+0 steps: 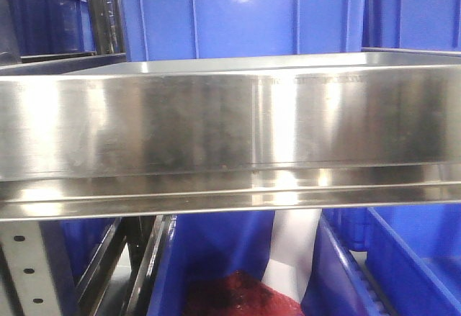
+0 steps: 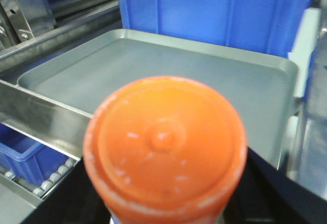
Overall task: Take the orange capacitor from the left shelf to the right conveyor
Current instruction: 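Grasp the orange cylinder with the right gripper and lift it, then hold the cylinder in the right gripper while driving to the conveyor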
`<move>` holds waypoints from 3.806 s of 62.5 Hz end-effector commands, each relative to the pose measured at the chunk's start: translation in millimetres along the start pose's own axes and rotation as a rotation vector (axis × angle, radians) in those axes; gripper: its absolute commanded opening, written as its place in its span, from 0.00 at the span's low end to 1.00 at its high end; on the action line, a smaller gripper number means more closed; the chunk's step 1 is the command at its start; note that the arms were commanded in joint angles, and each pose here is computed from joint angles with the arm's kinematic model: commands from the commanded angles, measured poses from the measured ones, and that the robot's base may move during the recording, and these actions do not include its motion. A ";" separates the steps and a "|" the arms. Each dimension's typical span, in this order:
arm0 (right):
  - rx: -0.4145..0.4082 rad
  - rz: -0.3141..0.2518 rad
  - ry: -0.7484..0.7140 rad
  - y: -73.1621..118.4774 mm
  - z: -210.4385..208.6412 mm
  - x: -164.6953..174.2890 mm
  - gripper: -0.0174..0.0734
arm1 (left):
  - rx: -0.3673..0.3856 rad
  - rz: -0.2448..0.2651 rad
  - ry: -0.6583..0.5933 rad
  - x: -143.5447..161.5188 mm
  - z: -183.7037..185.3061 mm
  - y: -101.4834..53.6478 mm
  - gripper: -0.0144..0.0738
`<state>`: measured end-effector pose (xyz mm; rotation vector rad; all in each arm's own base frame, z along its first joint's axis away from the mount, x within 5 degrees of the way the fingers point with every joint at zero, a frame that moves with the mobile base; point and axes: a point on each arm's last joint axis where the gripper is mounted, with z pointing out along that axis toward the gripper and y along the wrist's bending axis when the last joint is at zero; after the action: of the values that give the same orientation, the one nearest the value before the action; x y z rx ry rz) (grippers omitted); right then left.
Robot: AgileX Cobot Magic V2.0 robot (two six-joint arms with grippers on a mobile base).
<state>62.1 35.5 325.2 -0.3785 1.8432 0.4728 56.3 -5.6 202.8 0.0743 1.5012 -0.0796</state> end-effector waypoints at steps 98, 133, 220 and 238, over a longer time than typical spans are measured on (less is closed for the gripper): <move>-0.009 -0.013 -0.136 -5.9 -28.9 10.0 0.26 | 0.006 -0.001 -0.088 -10.2 0.3 -0.3 0.04; -0.009 -0.013 -0.136 -5.9 -28.9 10.0 0.26 | 0.005 -0.006 -0.088 -10.2 0.3 -0.3 0.04; -0.009 -0.013 -0.136 -5.9 -28.9 10.0 0.26 | 0.005 -0.006 -0.088 -10.2 0.3 -0.3 0.04; -0.009 -0.014 -0.136 -5.8 -28.7 9.9 0.26 | 0.005 -0.006 -0.088 -10.2 0.3 -0.3 0.04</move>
<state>37.1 14.8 307.5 -0.3512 1.8107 0.4783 56.2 -6.0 202.8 0.0802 1.5010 -0.0858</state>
